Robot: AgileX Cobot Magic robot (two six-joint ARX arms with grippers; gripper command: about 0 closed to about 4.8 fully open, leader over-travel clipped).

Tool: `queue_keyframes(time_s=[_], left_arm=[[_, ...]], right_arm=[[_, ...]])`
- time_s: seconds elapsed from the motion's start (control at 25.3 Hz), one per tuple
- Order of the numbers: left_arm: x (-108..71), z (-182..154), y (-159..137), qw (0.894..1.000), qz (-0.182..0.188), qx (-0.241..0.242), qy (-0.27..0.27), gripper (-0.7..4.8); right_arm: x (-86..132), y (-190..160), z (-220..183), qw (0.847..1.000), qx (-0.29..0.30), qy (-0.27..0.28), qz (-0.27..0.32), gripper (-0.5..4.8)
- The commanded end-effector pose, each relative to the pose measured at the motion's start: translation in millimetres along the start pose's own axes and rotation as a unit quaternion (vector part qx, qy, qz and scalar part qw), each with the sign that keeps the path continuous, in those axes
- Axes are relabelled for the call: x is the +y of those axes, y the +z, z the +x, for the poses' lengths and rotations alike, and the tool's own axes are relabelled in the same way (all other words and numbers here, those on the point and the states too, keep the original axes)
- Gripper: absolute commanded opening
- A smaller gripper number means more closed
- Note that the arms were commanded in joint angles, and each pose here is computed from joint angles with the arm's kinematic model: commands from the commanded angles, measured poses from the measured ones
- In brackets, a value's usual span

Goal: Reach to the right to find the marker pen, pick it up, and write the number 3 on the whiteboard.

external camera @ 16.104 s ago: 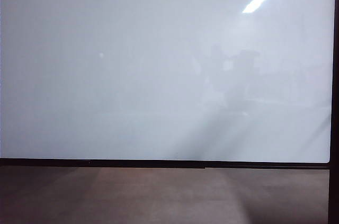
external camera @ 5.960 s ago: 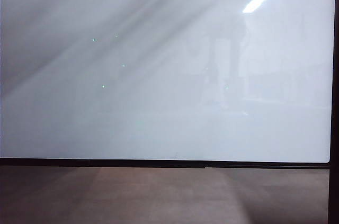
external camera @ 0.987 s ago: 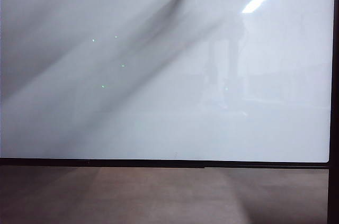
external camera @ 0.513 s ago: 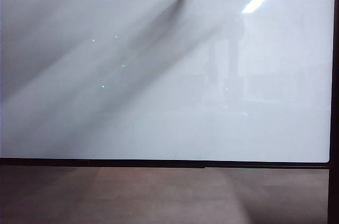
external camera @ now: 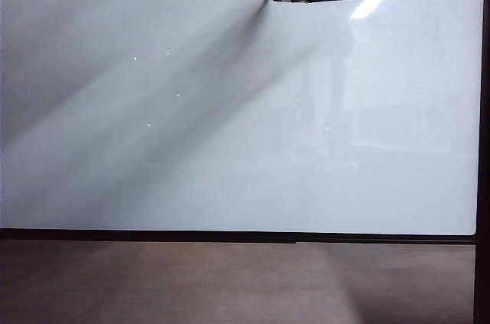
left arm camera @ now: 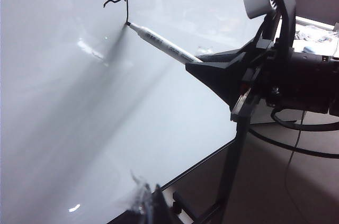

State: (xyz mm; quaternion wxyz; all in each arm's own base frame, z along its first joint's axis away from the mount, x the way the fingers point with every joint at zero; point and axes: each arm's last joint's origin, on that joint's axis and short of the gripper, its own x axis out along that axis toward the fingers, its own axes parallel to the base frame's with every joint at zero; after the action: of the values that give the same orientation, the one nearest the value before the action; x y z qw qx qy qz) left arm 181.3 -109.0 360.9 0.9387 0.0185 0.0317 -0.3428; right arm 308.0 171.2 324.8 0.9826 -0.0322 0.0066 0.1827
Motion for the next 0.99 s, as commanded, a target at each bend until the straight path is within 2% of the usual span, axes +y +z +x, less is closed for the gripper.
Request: queue_keyframes(time_s=[0.04,0.2,0.63,0.99], left_arm=[[-0.1,-1.1,2.1,1.000,0.002,-0.004,-0.002,-0.05],[-0.2,-1.2,1.2,1.000,0.002,0.000,-0.002,-0.05],[-0.3,-2.0,1.7,1.000,0.002,-0.001,-0.002,-0.05],[-0.5,-2.9,2.2,1.000,0.002,-0.002,-0.002,-0.05]], right_arm=[[-0.4,6.1,-3.3,1.000,-0.011,0.011,0.004,0.49],[1.9,7.4,-4.0,0.998,-0.017,0.053,0.003,0.49],[4.1,3.4,5.8,0.997,-0.049,0.062,0.006,0.49],[5.3,-2.9,10.7,0.997,-0.045,0.061,0.006,0.49]])
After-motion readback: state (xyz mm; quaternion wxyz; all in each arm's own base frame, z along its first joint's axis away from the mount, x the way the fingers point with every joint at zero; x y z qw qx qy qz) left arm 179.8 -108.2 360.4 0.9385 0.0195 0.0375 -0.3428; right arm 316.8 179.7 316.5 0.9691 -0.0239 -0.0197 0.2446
